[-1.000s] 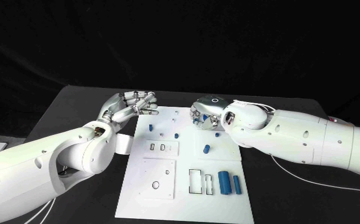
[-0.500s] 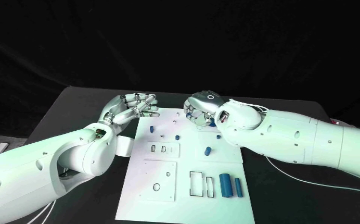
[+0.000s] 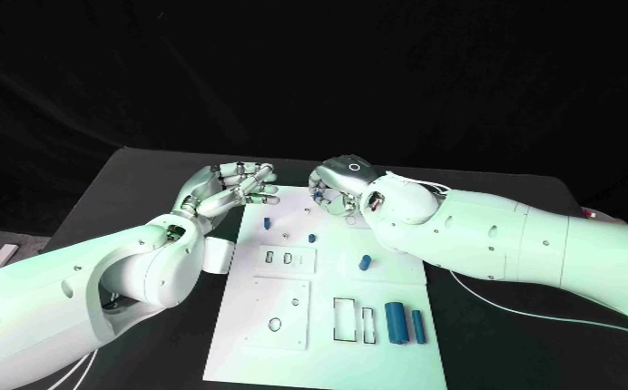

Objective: Assemble the parts on the task board

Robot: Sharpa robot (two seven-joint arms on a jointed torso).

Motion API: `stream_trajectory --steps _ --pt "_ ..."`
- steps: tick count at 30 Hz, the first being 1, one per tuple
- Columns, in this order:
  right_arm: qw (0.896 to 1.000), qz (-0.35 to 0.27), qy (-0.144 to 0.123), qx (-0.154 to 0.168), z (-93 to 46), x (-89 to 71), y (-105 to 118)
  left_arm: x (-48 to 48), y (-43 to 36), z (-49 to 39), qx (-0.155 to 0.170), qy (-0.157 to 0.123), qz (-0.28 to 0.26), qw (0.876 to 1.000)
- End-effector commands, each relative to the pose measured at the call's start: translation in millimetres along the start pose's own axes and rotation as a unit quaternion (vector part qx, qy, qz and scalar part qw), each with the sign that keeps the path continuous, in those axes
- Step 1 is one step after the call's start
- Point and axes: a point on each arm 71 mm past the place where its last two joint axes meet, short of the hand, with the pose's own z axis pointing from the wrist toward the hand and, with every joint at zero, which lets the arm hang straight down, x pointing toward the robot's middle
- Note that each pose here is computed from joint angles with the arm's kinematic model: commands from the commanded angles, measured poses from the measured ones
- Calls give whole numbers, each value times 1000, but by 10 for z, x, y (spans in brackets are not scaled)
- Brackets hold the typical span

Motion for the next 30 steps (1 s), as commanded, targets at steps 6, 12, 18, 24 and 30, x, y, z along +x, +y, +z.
stream_trajectory --steps 6,12,18,24,30 --pt "1000 -12 -12 -2 49 5 7 44 -27 -8 5 13 -5 1000" --pt "1000 -15 -12 1 69 17 -18 49 -30 -9 6 14 -6 1000" --pt "1000 -19 -12 3 92 27 -33 55 -30 -7 6 15 -6 1000" --pt "1000 -24 -3 7 110 56 -59 58 -30 -6 5 16 -6 1000" --pt "999 -27 16 11 113 103 -82 54 -31 -5 5 15 -6 1000"
